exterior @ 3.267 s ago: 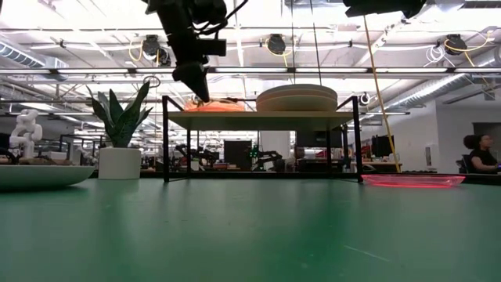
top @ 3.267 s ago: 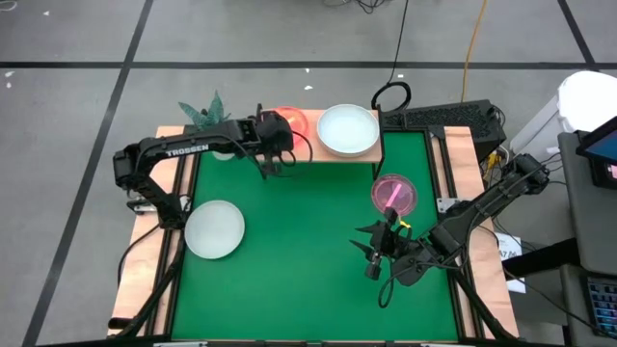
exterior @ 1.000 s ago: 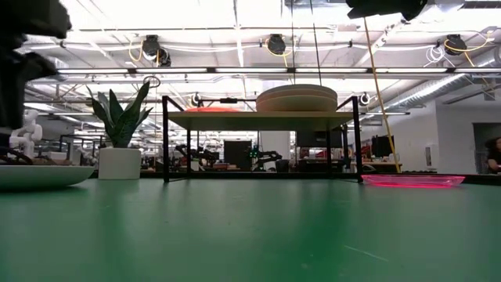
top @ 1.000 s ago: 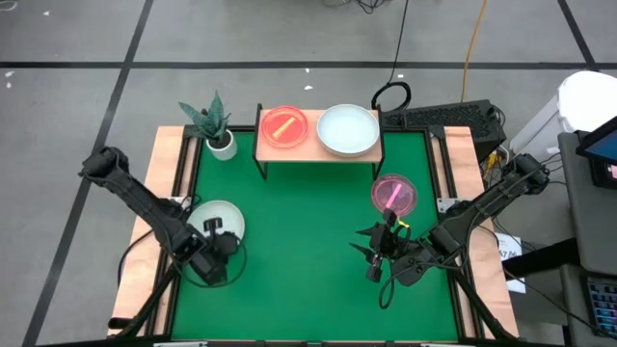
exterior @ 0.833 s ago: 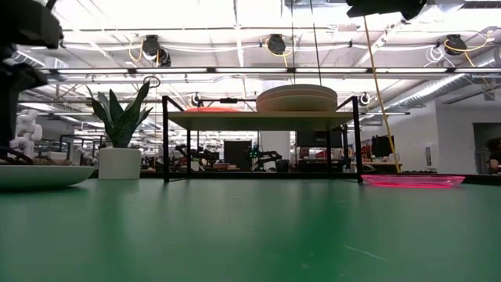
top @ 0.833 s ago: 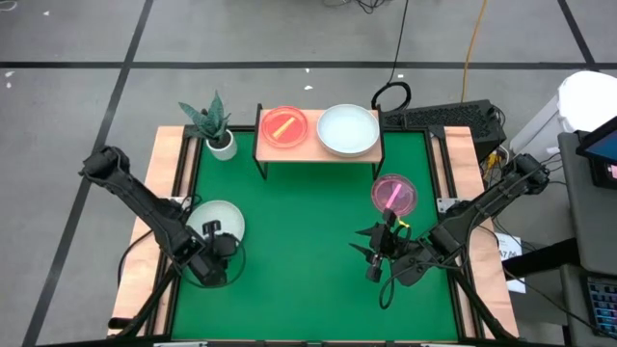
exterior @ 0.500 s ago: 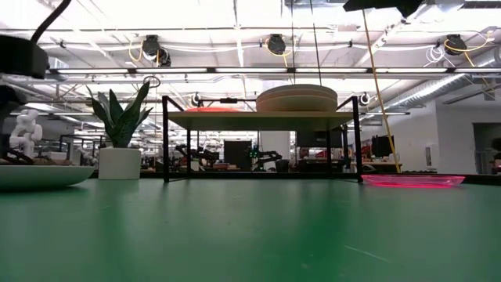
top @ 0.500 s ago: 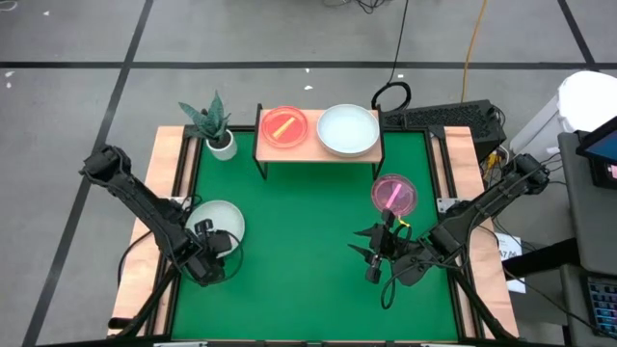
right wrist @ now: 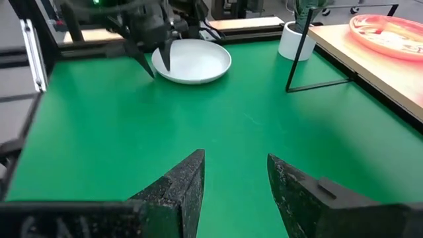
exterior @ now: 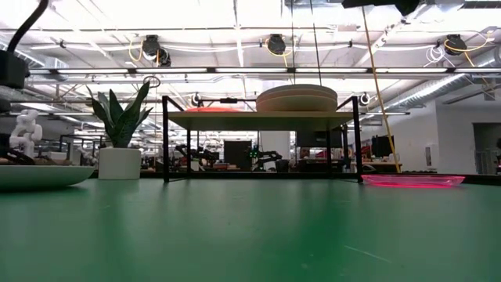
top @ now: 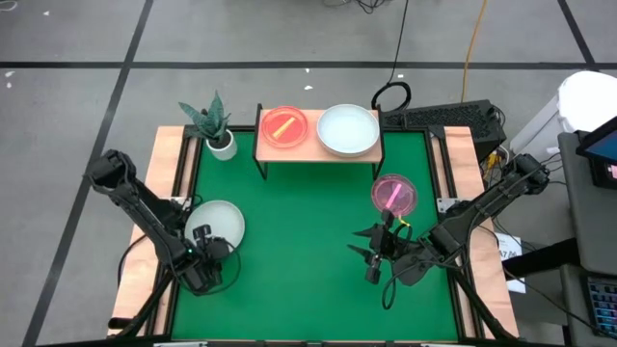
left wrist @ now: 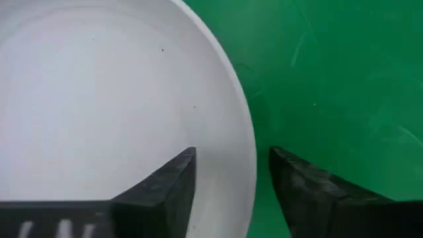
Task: Place and stack plates onto a shelf
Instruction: Stack the gray plate on top of the gray plate on the shelf
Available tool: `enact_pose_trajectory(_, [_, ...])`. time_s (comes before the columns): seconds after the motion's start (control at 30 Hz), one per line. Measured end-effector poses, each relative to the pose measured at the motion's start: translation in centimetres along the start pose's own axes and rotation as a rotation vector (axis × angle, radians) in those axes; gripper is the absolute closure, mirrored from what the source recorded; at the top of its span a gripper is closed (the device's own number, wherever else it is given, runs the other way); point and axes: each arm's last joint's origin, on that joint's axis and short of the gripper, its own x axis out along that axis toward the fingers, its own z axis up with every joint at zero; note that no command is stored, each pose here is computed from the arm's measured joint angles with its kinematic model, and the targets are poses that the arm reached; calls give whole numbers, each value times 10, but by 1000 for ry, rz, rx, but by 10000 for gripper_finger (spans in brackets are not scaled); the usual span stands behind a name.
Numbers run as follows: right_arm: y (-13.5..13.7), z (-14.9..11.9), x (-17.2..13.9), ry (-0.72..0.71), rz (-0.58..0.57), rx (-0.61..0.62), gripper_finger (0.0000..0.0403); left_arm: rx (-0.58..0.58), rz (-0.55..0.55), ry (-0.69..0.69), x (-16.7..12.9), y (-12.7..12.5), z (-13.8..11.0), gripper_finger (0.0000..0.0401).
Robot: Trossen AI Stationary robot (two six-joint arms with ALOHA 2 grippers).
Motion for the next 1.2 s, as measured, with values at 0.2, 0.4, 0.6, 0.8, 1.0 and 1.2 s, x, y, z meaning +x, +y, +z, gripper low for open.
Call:
enact_pose_trajectory(0.2, [3, 5, 0, -41, 23, 15, 257, 80, 17, -26, 5, -6, -4, 323])
enact_pose_trajectory(0.4, [4, 8, 0, -60, 33, 1, 257, 170, 51, -52, -2, -8, -1, 387])
enact_pose_trajectory(0.6, [8, 8, 3, -81, 40, -56, 257, 376, 58, -71, -29, -20, 13, 387])
enact_pose_trajectory(0.8, [20, 13, 19, -138, 147, -194, 257, 675, 39, -148, -50, -31, 34, 387])
enact_pose_trajectory(1.0, [20, 12, 44, -110, 284, -240, 257, 900, 34, -193, -60, -35, 54, 388])
enact_pose_trajectory(1.2, [22, 2, 76, -20, 375, -301, 257, 1094, 28, -290, -61, -38, 76, 388])
